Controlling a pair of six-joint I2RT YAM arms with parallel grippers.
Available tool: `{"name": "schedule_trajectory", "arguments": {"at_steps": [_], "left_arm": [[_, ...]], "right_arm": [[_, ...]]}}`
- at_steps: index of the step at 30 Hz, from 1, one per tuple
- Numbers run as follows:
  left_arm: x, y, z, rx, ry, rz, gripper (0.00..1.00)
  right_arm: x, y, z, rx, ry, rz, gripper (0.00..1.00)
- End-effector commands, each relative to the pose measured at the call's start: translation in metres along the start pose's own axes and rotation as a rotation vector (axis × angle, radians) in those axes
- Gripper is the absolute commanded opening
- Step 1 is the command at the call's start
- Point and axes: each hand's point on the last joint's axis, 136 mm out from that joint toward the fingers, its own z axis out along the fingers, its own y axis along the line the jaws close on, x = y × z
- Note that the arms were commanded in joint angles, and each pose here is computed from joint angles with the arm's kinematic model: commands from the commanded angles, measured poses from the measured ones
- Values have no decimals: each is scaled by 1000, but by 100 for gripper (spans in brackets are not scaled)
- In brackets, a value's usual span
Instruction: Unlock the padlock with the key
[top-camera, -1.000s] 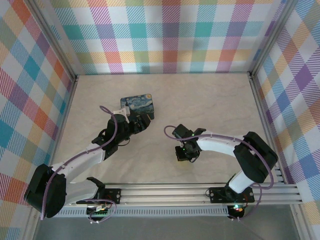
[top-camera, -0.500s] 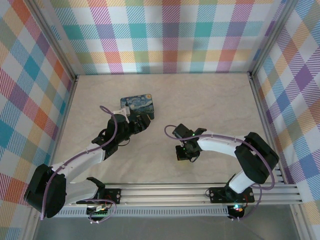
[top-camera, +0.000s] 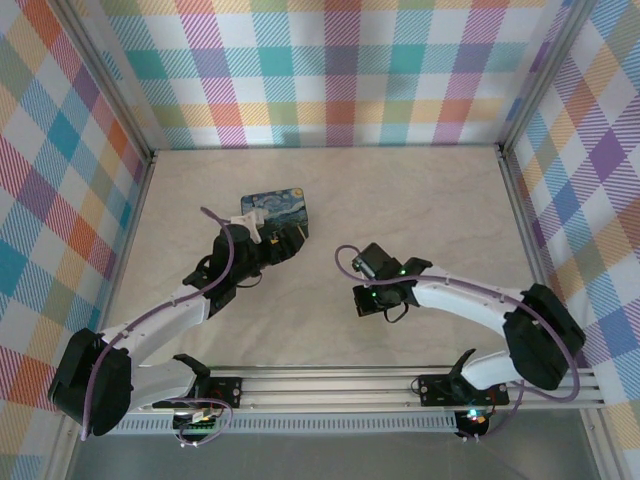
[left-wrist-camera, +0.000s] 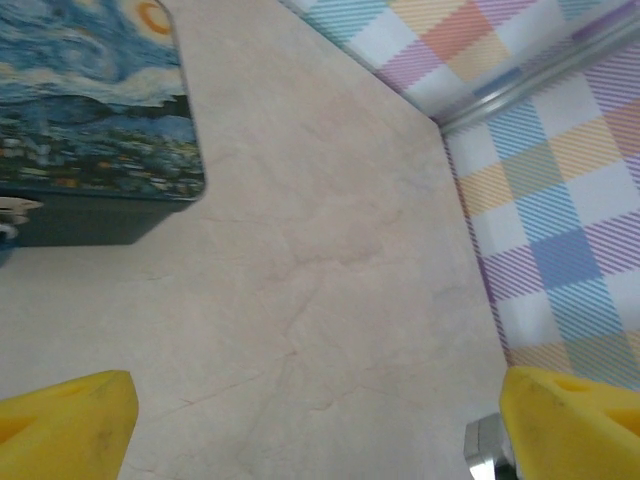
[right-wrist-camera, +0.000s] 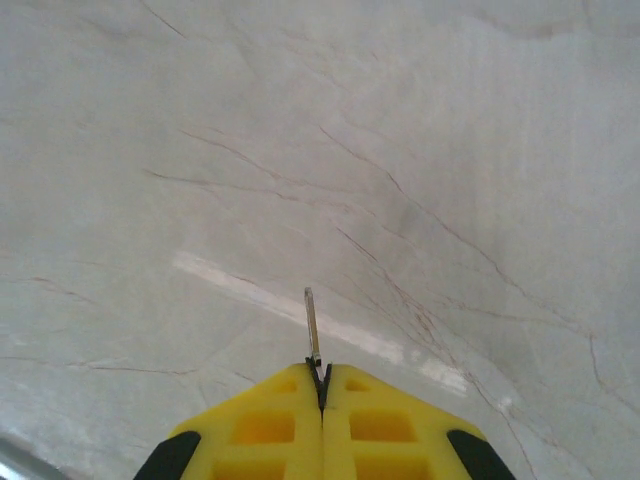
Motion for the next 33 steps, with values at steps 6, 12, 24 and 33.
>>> {"name": "schedule_trajectory", "arguments": {"at_steps": [6, 12, 24, 33], "left_arm": [[-19, -80, -18, 291, -2, 96, 87], [-22, -119, -31, 413, 13, 148, 82], [-19, -177, -44, 553, 42, 227, 78], [-7, -191, -37, 572, 94, 262, 66]], "right_arm": [[-53, 31, -55, -218, -274, -159, 0], [-90, 43, -105, -347, -465, -197, 0], [-130, 87, -192, -533, -751, -367, 0], [-137, 99, -214, -593, -814, -395, 0]]}}
